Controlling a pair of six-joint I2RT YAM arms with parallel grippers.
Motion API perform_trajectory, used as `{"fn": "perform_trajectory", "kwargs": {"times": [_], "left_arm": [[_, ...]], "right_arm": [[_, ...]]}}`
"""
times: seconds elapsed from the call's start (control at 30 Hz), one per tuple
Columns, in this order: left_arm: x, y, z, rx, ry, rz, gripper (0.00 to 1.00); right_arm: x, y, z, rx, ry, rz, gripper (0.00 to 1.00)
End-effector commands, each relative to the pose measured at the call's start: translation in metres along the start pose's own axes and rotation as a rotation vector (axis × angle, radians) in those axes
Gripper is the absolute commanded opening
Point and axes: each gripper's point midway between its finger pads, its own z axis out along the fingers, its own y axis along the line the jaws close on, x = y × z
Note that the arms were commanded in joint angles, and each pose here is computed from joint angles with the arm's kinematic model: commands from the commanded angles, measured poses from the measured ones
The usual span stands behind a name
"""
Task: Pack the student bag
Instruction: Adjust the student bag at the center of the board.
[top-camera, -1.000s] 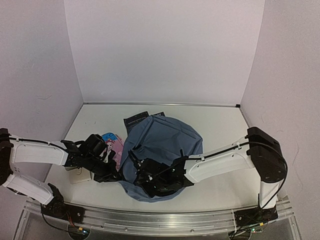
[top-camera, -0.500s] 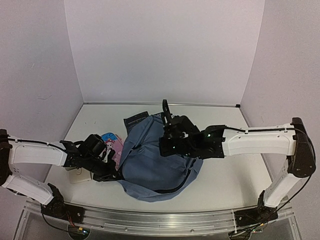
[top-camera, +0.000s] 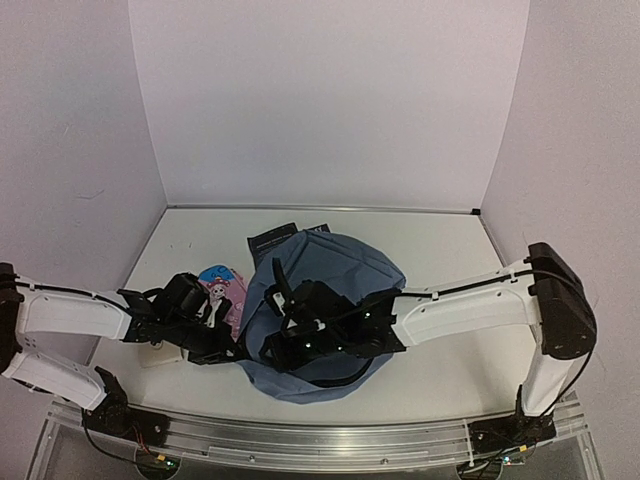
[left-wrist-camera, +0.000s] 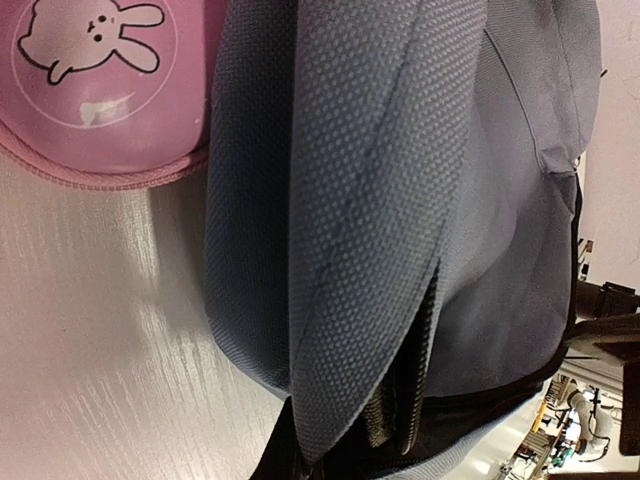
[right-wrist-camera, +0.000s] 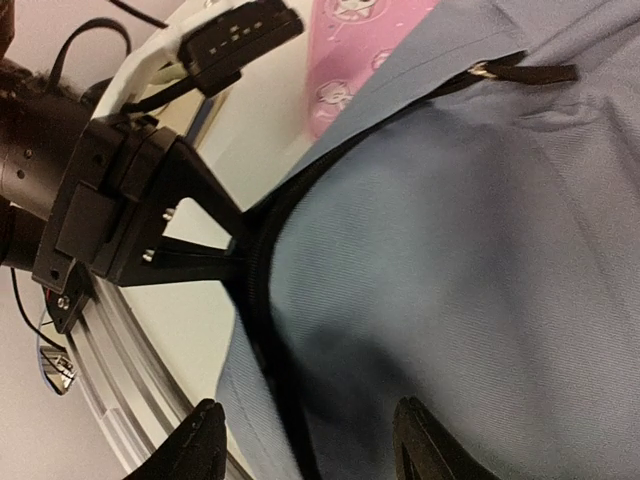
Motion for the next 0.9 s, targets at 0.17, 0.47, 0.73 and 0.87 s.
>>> {"fn": "perform_trajectory", "kwargs": {"times": [0.17, 0.47, 0.73, 0.87], "left_arm": [[-0.010, -0.015, -0.007, 0.066, -0.060, 0.039, 0.00], [-0.007, -0.015, -0.010, 0.076, -0.064, 0.038, 0.00], [-0.007, -0.013, -0.011, 0.071, -0.070, 0.036, 0.00], [-0.007, -0.012, -0.009, 0.064, -0.065, 0.029, 0.00]], "right_arm": [[-0.021, 0.030, 0.033, -0.096, -0.047, 0.056, 0.58], [-0.030, 0.023, 0.059, -0.059, -0.064, 0.106, 0.47], [-0.021, 0.006, 0.074, -0.012, -0.051, 0.128, 0.19], [-0.027, -0.001, 0.074, 0.018, -0.076, 0.133, 0.00]]}}
